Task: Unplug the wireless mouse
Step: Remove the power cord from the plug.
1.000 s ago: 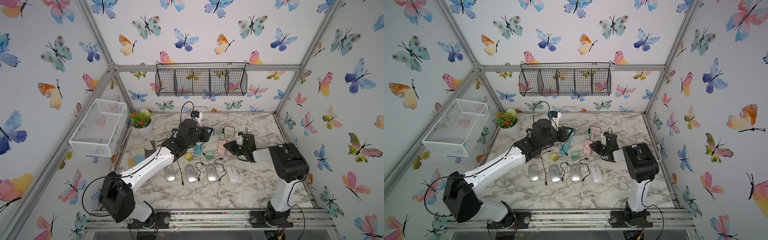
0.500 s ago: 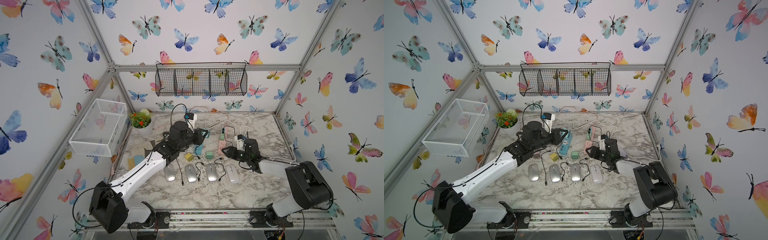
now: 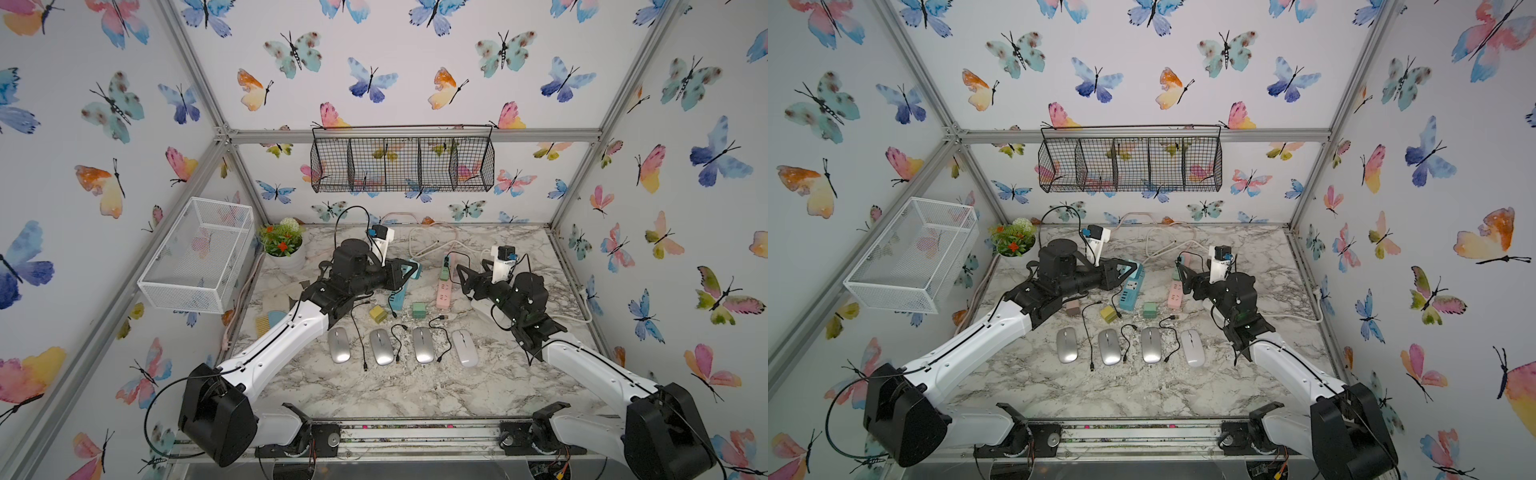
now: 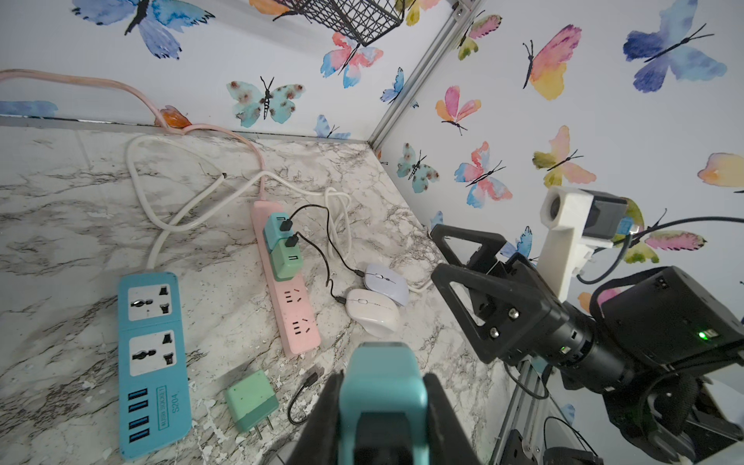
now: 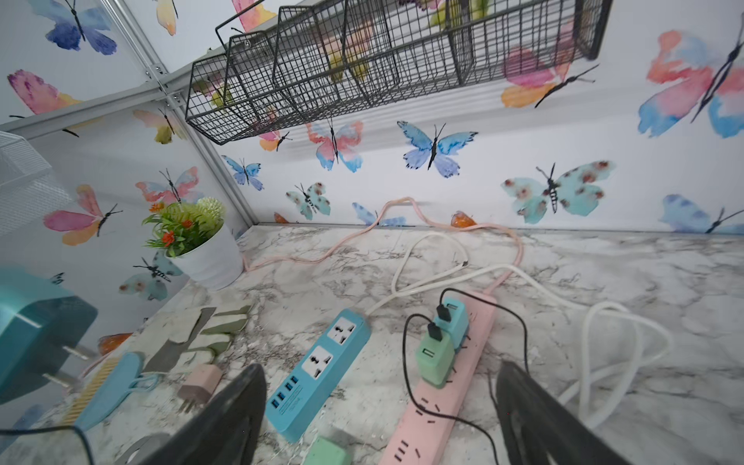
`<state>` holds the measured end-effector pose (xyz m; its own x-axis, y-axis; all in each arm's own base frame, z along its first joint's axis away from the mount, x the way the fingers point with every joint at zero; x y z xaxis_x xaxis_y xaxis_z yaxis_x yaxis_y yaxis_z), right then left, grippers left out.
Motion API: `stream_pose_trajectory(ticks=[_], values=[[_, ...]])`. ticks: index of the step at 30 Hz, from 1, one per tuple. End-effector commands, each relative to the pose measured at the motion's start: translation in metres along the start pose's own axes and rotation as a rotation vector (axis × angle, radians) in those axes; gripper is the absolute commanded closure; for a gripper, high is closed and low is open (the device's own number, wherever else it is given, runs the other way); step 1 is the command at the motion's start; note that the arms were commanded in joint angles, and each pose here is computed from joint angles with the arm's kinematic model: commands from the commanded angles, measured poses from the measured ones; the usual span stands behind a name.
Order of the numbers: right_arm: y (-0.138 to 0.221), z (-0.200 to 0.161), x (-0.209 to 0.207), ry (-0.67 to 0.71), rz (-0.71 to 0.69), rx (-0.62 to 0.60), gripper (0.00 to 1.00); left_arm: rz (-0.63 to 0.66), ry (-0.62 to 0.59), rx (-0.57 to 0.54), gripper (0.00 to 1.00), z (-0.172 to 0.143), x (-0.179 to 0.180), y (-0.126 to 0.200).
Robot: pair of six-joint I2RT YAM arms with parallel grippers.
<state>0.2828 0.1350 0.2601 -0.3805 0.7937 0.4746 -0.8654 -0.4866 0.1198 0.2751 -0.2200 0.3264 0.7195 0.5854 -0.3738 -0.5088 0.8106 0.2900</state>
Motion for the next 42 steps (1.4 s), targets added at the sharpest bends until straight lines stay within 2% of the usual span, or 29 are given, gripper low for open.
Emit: stream_pose_trajectory(ticks=[1,5,8,12,17,20,30,42], values=[[-0.001,0.022,0.010,0.119,-0.001,-0.034,0.04,-0.060,0.006,0.005,1.00,0.009,-0.006,0.000],[0.003,0.020,0.028,0.245,0.189,0.025,0.08,-0.118,0.030,0.028,1.00,0.006,-0.009,-0.003],[0.013,0.005,0.052,0.421,0.321,0.034,0.08,-0.146,0.040,0.039,1.00,0.003,-0.009,-0.004],[0.027,-0.017,0.078,0.662,0.387,0.001,0.08,-0.170,0.049,0.051,1.00,-0.001,-0.010,-0.005],[0.027,-0.025,0.098,0.815,0.424,-0.017,0.08,-0.193,0.054,0.060,1.00,-0.003,-0.011,-0.005],[0.020,-0.023,0.104,0.834,0.409,-0.016,0.09,-0.200,0.059,0.064,1.00,-0.004,-0.012,-0.006],[0.006,-0.020,0.117,0.824,0.470,-0.021,0.34,-0.232,0.062,0.090,1.00,-0.009,-0.014,-0.009],[0.003,-0.019,0.124,0.753,0.520,-0.046,0.46,-0.256,0.054,0.110,1.00,-0.012,-0.019,-0.016]])
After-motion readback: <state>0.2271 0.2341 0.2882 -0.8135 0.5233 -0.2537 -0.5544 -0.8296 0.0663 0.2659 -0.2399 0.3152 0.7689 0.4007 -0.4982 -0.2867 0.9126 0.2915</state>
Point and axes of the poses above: each gripper's point midway between its finger pads, its own y axis back along the fingers, its own x axis along the line the jaws close on, z = x × y, the point moved 9 cm from there along y, back along the fingers, and after that the axes turned 15 degrees about -y, right-handed, at the moved point
